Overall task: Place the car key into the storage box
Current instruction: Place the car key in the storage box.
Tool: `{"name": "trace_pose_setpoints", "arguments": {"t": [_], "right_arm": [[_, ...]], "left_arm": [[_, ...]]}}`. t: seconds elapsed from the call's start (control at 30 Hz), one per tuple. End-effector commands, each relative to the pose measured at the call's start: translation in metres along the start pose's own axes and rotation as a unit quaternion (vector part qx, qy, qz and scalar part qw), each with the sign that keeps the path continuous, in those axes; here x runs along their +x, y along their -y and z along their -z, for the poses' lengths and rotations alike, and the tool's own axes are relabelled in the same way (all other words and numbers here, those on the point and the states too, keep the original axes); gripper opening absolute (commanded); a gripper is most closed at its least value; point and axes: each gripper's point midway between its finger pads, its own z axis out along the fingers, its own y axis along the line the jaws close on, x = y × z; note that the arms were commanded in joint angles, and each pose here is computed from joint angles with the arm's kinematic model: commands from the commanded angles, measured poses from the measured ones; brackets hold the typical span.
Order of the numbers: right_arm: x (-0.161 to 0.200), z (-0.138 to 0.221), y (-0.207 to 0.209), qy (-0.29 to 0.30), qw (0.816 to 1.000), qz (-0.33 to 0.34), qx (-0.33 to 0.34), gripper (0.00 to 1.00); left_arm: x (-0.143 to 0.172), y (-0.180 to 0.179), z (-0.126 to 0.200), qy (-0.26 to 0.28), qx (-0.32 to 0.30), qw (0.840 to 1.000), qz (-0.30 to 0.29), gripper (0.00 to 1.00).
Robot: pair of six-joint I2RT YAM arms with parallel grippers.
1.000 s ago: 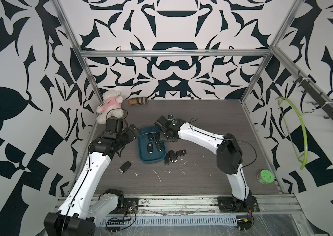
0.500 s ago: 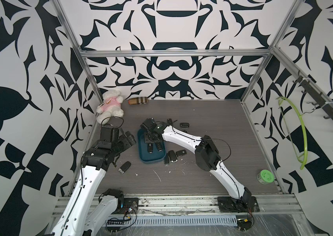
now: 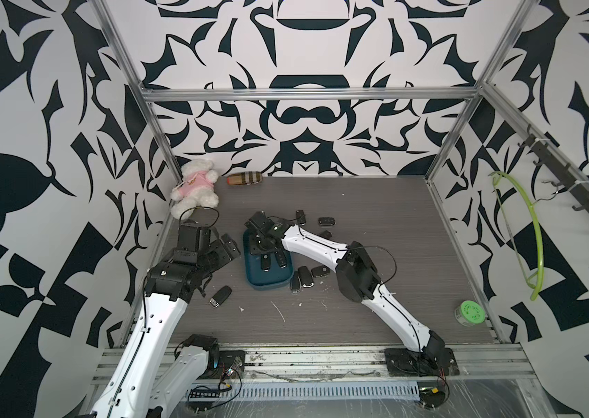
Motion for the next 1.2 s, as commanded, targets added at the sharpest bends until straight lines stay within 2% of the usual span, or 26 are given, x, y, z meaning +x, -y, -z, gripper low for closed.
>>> {"name": "trace_pose_setpoints", "arguments": {"t": [0.0,0.13,0.2,0.5,0.67,0.87,1.07,1.17], "right_arm": [[-0.017,0.016,-0.017,0.025,0.999,0.011,-0.023,0.34],[-0.018,0.019,-0.016,0.024,0.999,0.011,-0.023,0.51],[-0.020,0.024,-0.018,0.027,0.999,0.010,-0.026,0.56],[-0.040,0.069,-0.034,0.057,0.997,0.007,-0.053,0.60],[-0.049,0.102,-0.028,0.076,0.996,-0.003,-0.047,0.61],[-0.051,0.129,0.012,0.086,0.995,-0.042,-0.017,0.67],[-0.042,0.150,0.070,0.092,0.992,-0.080,0.039,0.82],[-0.033,0.154,0.102,0.086,0.988,-0.111,0.070,0.95]], "left_arm": [[0.002,-0.006,0.003,-0.004,-0.011,1.000,-0.004,0.99],[0.003,-0.006,0.001,-0.005,-0.011,1.000,-0.003,0.99],[0.003,-0.005,0.000,-0.005,-0.010,1.000,-0.003,0.99],[-0.001,0.006,-0.007,-0.007,0.009,1.000,-0.003,0.99],[-0.007,0.017,-0.010,-0.005,0.027,1.000,0.001,0.99],[-0.011,0.036,-0.020,-0.016,0.064,0.998,0.001,0.99],[-0.010,0.072,-0.037,-0.047,0.144,0.988,0.000,0.99],[-0.007,0.089,-0.048,-0.071,0.169,0.983,-0.002,0.99]]}}
